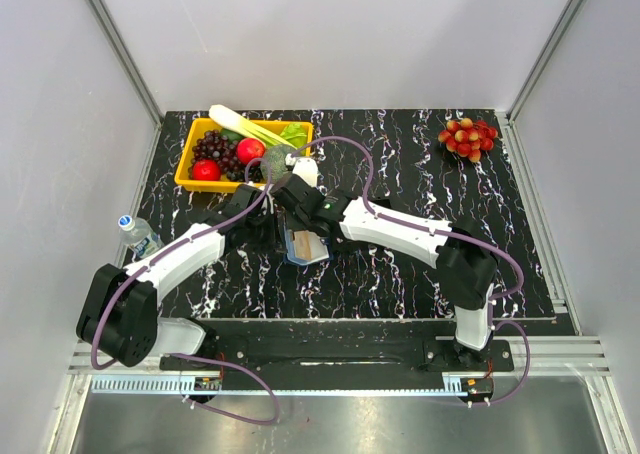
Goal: Put the credit cards into the card holder
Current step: Insert the credit card into the card holder.
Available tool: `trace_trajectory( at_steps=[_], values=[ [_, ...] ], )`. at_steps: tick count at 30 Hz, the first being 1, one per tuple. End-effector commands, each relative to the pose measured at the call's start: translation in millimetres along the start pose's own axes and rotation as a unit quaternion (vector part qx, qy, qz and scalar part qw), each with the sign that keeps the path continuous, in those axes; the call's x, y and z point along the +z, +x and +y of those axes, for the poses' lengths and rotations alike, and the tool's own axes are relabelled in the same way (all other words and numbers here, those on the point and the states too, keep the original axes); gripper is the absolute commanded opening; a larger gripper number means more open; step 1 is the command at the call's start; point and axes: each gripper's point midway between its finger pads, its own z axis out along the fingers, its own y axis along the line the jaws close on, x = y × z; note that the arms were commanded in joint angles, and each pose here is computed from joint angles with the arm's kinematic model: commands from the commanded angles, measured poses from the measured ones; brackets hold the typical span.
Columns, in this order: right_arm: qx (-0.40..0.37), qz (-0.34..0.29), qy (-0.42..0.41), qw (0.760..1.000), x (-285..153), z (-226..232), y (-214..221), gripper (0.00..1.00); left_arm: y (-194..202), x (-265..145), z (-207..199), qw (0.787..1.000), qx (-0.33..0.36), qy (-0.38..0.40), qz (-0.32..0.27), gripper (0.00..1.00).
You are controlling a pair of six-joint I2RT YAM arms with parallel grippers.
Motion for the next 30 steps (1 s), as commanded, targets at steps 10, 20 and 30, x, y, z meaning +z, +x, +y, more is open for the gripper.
trace_trajectory(
  at_steps=[10,20,30],
  values=[
    [-0.002,-0.013,-0.003,1.000,-0.4,7.9,-7.4,0.00,-10.0,-4.9,-7.7,1.000,0.002,0.016,-0.025,0.00],
    [-0.003,0.002,0.000,1.000,10.6,8.3,6.5,0.00,-8.8,-4.8,-6.8,1.000,-0.003,0.015,-0.025,0.00],
    [-0.025,-0.006,0.024,0.999,7.7,2.6,11.0,0.00,-11.5,-7.1,-8.3,0.999,-0.015,0.019,-0.039,0.00]
  ],
)
